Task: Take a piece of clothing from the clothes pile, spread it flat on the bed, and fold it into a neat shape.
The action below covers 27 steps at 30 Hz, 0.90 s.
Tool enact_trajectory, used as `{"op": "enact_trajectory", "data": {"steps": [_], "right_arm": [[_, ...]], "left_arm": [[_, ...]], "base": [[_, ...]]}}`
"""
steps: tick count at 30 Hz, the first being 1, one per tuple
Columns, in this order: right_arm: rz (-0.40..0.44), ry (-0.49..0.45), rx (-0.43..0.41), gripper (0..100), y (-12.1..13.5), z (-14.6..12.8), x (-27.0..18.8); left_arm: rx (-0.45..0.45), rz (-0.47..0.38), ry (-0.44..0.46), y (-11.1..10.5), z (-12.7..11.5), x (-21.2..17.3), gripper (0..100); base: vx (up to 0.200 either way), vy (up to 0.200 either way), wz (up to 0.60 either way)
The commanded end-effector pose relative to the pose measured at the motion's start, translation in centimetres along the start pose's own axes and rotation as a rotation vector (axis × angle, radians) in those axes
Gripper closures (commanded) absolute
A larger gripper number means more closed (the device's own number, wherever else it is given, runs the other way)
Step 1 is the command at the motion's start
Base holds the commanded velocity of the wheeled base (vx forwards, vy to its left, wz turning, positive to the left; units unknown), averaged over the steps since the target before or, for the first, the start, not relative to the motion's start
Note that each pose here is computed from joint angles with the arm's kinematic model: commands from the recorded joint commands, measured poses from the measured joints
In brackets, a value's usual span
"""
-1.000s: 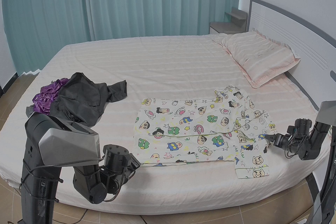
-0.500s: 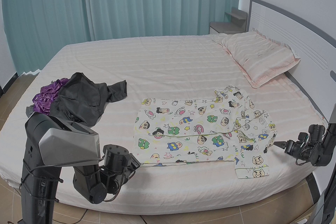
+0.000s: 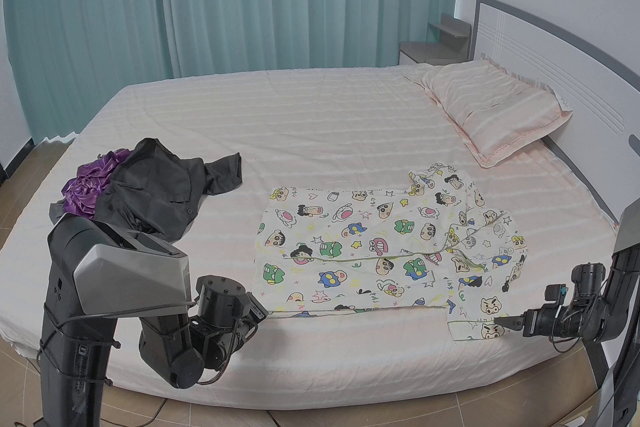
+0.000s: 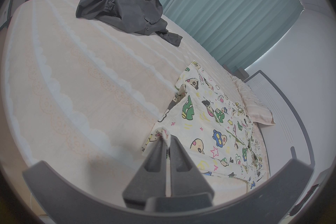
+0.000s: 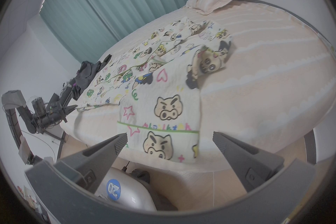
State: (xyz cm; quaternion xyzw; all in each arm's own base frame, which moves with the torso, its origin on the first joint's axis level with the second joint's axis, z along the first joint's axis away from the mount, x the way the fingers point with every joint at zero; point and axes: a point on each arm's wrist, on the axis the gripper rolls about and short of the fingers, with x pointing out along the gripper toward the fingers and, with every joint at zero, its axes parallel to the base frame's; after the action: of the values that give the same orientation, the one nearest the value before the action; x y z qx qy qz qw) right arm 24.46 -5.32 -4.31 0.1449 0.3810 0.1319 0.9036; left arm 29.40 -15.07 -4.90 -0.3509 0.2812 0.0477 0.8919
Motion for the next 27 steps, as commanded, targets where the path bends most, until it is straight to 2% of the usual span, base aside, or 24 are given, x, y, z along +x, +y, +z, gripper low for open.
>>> {"op": "enact_trajectory", "data": {"steps": [1, 14, 20, 21, 27], "right_arm": [[0.030, 0.045, -0.015, 0, 0.9, -1.0, 1.0], [0.046, 0.063, -0.035, 0, 1.5, -1.3, 1.9], [0.004, 0.041, -0.024, 0, 1.2, -0.7, 2.2], [0.001, 0.038, -0.023, 100, 1.2, -0.7, 2.2], [-0.011, 0.041, -0.014, 100, 1.1, -0.8, 1.8]], "left_arm": [[0.000, 0.000, 0.000, 0.0, 0.0, 0.0, 100], [0.000, 0.000, 0.000, 0.0, 0.0, 0.0, 100], [0.000, 0.001, -0.001, 0.0, 0.0, 0.0, 100], [0.000, 0.001, -0.001, 0.0, 0.0, 0.0, 100], [0.000, 0.001, -0.001, 0.0, 0.0, 0.0, 100]], "base": [[0.000, 0.000, 0.00], [0.000, 0.000, 0.00], [0.000, 0.000, 0.00], [0.000, 0.000, 0.00], [0.000, 0.000, 0.00]]}}
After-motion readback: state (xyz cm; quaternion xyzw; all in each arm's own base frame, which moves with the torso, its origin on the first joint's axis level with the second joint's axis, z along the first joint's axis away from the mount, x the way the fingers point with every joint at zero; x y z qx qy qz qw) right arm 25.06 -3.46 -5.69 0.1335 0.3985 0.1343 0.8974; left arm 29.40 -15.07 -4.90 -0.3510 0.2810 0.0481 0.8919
